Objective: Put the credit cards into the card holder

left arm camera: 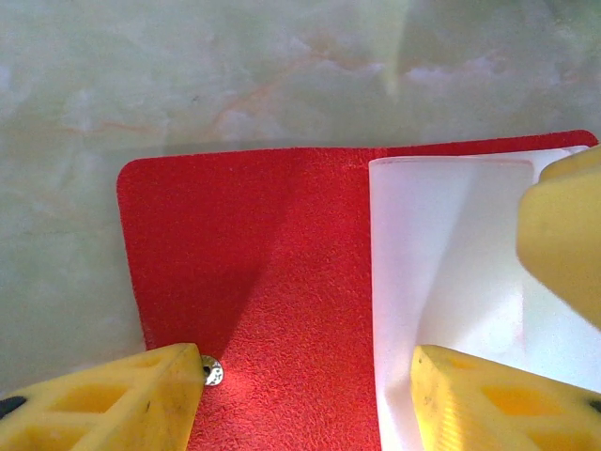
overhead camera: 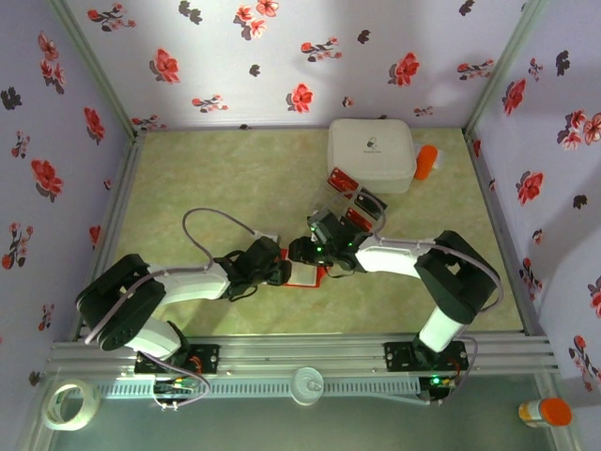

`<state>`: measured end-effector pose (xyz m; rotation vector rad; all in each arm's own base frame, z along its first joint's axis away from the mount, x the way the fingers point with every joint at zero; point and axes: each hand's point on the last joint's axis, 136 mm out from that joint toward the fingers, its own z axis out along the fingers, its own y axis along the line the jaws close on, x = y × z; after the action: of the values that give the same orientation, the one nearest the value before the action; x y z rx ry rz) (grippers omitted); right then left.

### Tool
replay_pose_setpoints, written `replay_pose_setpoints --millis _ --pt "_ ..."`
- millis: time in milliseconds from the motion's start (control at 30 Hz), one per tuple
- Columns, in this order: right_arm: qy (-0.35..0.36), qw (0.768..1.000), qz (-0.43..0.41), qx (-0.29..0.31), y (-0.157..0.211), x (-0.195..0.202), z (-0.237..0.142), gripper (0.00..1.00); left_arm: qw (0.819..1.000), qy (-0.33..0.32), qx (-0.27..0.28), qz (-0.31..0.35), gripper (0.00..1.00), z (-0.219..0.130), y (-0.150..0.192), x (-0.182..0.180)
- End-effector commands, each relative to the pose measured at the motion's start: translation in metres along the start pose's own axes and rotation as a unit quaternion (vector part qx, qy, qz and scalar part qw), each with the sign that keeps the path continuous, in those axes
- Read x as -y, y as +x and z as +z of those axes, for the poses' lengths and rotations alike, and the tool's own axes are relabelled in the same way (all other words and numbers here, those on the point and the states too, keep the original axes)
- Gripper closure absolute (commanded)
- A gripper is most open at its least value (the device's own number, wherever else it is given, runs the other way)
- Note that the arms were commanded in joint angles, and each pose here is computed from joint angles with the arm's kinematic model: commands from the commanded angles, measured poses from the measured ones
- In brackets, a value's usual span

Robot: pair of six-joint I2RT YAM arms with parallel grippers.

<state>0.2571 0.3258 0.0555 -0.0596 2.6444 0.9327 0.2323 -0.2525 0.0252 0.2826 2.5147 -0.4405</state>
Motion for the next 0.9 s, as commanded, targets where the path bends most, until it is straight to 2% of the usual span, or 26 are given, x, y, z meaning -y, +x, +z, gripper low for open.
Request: replay_pose_setpoints --millis 0,133,533,633,800,867 --pt "0.012 1.000 0.008 0.010 -0.001 0.006 -0.004 0.52 0.997 -0.017 -0.073 0.010 0.39 0.008 0.045 -0.015" --pt "0.004 1.000 0.017 0.004 0.001 0.005 0.003 0.49 0.997 -0.016 -0.073 0.011 0.39 0.008 0.045 -0.014" --pt "-0.058 0.998 0.038 -0.004 -0.005 -0.022 0.010 0.48 0.998 -0.012 -0.066 0.010 0.37 0.005 0.041 -0.013" --pt "-0.074 0.996 0.047 -0.002 -0.007 -0.029 0.007 0.48 0.998 -0.006 -0.057 0.006 0.27 -0.001 0.036 -0.009" --pt "-0.094 0.994 0.059 0.001 -0.009 -0.038 0.001 0.48 1.000 0.013 -0.020 -0.002 0.02 -0.021 0.014 -0.002" --pt "-0.100 0.993 0.063 0.002 -0.009 -0.042 0.000 0.48 1.000 0.025 0.004 -0.003 0.00 -0.032 0.002 0.002"
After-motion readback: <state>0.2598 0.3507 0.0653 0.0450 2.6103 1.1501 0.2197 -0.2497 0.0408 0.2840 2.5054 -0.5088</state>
